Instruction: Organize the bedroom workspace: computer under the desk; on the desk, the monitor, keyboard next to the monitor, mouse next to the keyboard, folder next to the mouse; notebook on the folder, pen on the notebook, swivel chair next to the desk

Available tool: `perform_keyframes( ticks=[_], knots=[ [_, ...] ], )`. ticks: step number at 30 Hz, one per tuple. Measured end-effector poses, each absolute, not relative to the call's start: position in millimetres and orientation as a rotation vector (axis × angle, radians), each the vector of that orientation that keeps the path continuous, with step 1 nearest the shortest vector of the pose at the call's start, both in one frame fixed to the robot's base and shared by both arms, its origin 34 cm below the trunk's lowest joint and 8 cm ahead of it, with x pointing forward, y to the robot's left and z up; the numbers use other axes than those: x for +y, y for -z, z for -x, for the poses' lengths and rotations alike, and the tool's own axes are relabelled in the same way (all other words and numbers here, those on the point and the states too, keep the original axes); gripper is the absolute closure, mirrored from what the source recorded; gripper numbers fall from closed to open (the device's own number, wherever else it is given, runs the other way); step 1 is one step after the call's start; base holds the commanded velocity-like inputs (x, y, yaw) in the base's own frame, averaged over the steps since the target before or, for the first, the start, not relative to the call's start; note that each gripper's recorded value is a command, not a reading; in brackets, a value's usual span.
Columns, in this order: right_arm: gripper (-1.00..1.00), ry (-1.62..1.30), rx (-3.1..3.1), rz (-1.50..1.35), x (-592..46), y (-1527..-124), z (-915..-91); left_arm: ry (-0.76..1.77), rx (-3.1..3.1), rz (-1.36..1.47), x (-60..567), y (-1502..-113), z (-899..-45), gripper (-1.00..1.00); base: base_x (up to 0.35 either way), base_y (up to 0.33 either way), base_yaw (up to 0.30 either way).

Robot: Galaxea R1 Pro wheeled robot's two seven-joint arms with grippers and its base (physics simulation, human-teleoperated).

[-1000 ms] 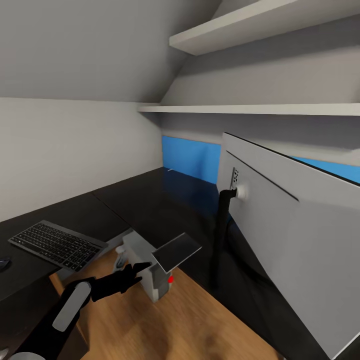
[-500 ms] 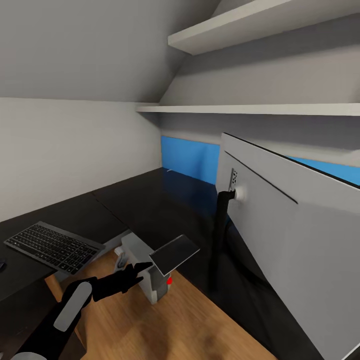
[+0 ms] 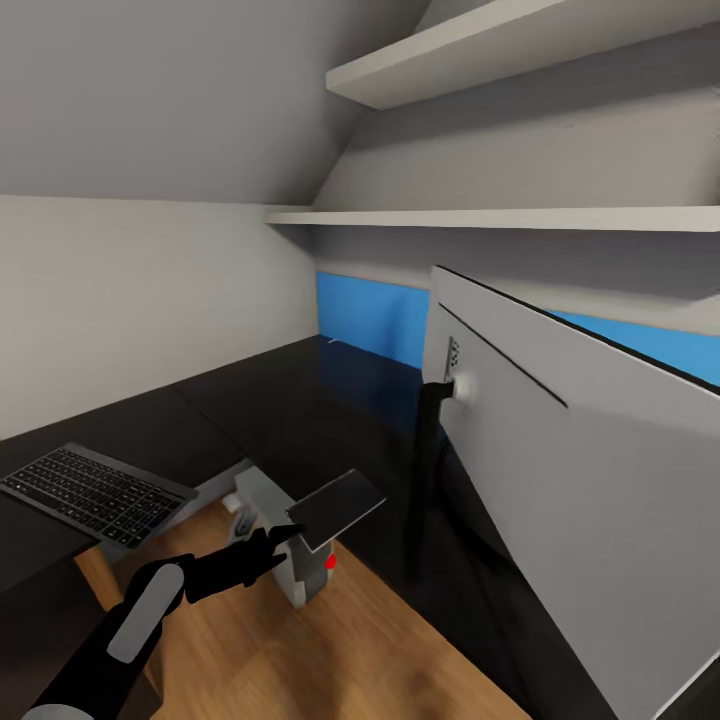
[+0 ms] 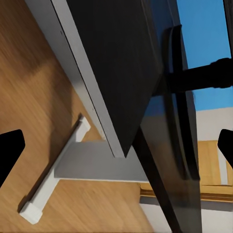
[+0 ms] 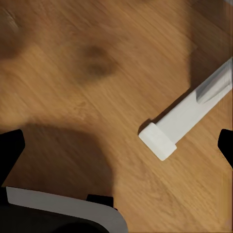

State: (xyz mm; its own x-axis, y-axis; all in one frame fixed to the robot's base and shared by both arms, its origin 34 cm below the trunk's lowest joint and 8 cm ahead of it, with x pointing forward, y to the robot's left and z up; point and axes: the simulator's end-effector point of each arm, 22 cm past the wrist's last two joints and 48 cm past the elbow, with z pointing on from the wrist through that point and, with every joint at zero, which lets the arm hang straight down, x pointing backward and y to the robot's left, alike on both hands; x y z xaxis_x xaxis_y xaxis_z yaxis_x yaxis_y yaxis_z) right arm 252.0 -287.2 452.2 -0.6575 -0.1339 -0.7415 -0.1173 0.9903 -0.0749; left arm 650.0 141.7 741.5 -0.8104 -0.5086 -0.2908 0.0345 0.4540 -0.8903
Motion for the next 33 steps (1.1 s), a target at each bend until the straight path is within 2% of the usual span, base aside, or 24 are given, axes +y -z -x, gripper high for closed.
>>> perform_keyframes(
  ticks=[17, 26, 33],
  knots=[
    [-1.0, 0.027, 2.294, 0.172, -287.4, -452.2, -252.0, 1.35, 2.179, 0.396, 142.0, -741.0, -649.9, -1.0, 0.005, -0.019, 0.0],
    [-1.0, 0.026, 2.294, 0.174, -287.2, -452.3, -251.9, 1.349, 2.18, 0.396, 142.2, -740.9, -649.8, -1.0, 0.171, -0.001, 0.0],
    [-1.0, 0.026, 2.294, 0.173, -287.3, -452.2, -251.9, 1.346, 2.181, 0.395, 143.1, -740.4, -649.9, -1.0, 0.043, 0.0, 0.0]
  ],
)
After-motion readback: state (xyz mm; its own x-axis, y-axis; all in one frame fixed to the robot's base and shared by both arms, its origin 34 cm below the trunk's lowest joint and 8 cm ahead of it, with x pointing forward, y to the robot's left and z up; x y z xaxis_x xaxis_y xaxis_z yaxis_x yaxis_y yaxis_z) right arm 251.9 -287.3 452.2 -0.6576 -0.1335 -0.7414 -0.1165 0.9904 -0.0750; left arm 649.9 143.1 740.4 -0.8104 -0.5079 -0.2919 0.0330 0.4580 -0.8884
